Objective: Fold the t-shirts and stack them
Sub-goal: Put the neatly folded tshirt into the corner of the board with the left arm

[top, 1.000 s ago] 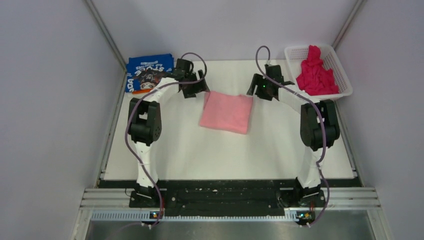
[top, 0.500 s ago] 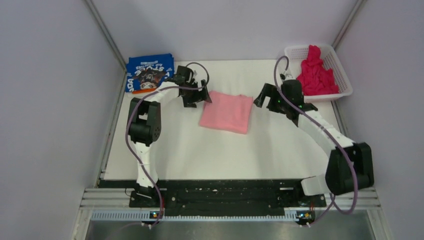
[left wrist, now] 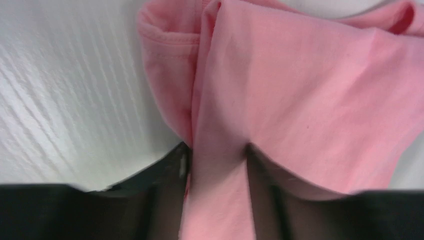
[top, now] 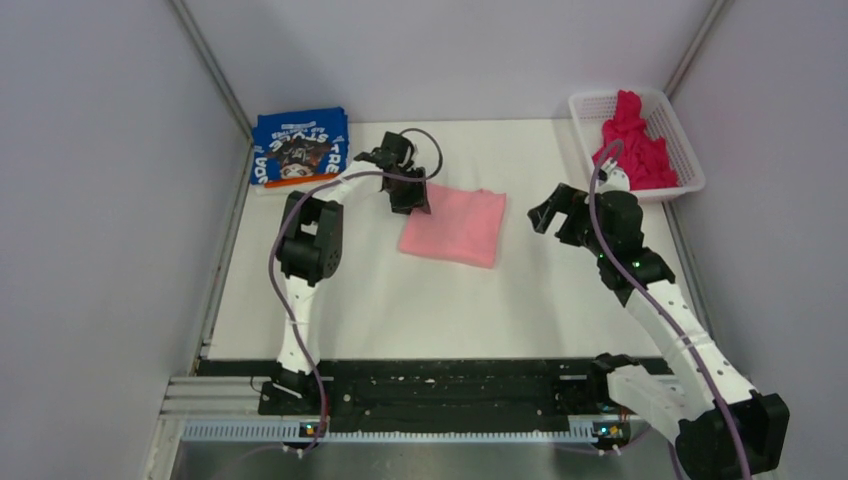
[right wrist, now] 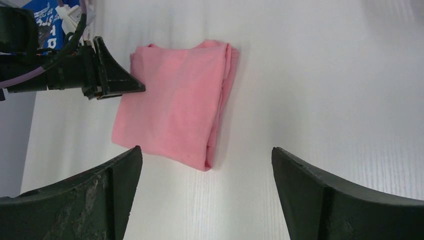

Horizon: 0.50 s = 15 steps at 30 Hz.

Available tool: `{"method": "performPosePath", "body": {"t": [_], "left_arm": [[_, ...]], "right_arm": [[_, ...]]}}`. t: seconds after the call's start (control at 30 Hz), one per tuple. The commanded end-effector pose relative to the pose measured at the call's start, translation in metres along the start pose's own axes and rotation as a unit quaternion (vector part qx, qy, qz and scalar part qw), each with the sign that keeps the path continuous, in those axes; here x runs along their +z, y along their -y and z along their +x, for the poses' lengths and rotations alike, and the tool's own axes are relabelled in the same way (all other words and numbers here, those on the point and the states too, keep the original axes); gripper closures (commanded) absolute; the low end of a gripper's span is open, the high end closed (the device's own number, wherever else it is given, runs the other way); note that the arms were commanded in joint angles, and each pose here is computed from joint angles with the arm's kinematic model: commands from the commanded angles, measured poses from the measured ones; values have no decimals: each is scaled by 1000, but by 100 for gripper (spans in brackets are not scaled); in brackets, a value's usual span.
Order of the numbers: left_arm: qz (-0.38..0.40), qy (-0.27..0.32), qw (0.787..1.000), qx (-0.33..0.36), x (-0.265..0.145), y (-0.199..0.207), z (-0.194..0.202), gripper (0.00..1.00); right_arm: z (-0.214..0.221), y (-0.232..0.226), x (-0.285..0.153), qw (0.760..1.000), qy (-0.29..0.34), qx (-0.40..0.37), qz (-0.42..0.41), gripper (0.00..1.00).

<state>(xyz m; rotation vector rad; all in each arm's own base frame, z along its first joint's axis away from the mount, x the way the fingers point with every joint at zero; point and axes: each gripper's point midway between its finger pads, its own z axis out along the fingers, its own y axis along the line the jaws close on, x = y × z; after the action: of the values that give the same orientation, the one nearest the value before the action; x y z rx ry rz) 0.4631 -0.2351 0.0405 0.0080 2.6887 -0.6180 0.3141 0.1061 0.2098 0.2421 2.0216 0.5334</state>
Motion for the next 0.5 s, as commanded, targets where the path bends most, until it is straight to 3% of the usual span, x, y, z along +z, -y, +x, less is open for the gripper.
{"method": "performPosePath", "body": {"t": [0.0,0.07,0.1,0.27,0.47], "left_arm": [[-87,-32,995,30,18,-8,26,64],[-143,-15,988,53,18,-14,21,93],[-167,-6,984,60,16,-16,16,100],[-262,61,960,76,-7,-32,-21,100],[-364,200,902,115,-70,-42,-90,100]], "right_arm": [[-8,8,-10,999,27,4,20,1],[-9,7,-14,999,31,2,18,1],[-10,7,-15,999,33,0,17,1],[-13,12,-18,999,45,-7,29,1],[-14,17,-18,998,50,-12,42,1]]}}
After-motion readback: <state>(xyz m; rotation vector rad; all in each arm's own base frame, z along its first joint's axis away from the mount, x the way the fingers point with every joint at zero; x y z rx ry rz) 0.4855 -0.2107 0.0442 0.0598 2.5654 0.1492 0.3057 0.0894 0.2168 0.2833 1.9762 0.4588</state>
